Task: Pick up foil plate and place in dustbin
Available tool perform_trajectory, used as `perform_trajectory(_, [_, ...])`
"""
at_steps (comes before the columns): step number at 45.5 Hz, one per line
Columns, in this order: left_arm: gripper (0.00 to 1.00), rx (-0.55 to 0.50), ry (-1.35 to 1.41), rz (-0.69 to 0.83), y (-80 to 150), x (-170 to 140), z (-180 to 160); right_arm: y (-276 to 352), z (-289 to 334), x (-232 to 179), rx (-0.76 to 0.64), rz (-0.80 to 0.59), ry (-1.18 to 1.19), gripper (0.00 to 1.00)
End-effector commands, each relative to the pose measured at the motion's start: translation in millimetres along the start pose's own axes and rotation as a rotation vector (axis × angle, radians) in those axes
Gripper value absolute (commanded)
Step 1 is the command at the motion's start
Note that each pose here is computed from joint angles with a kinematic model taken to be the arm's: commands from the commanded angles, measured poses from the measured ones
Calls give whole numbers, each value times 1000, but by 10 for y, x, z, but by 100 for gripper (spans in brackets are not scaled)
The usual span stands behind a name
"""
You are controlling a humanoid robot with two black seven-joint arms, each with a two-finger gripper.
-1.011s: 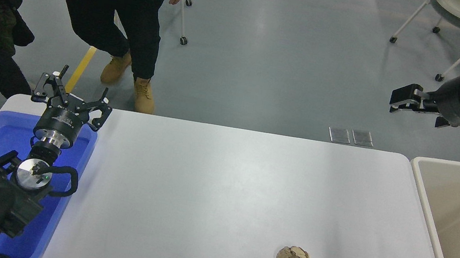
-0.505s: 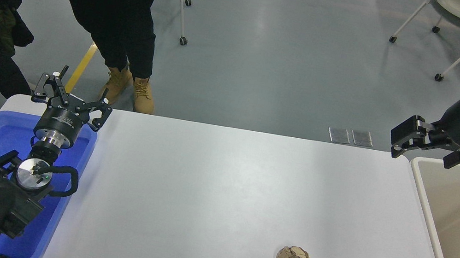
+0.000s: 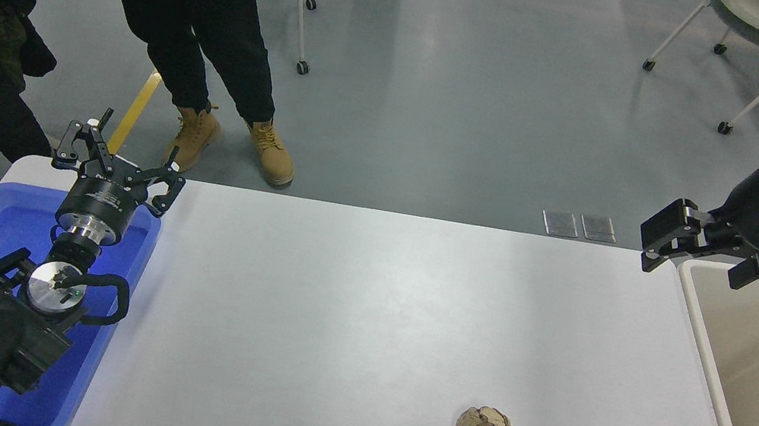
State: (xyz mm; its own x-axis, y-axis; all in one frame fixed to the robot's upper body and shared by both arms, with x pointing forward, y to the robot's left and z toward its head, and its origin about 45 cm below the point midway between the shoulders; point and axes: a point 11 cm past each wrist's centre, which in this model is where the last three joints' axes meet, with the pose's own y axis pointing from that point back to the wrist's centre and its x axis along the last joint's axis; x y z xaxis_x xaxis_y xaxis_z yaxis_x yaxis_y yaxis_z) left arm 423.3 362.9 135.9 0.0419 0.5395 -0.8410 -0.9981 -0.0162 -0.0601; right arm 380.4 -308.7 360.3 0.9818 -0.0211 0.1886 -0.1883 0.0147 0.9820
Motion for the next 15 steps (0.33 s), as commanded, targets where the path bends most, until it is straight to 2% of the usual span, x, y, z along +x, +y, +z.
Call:
perform_trajectory(1, [99, 0, -1, 0, 0, 1, 0, -3, -174, 20, 17, -1, 34, 100])
perform_trajectory(15, [99, 0, 2, 0, 0, -1, -5, -13, -207, 25, 13, -3, 42, 100])
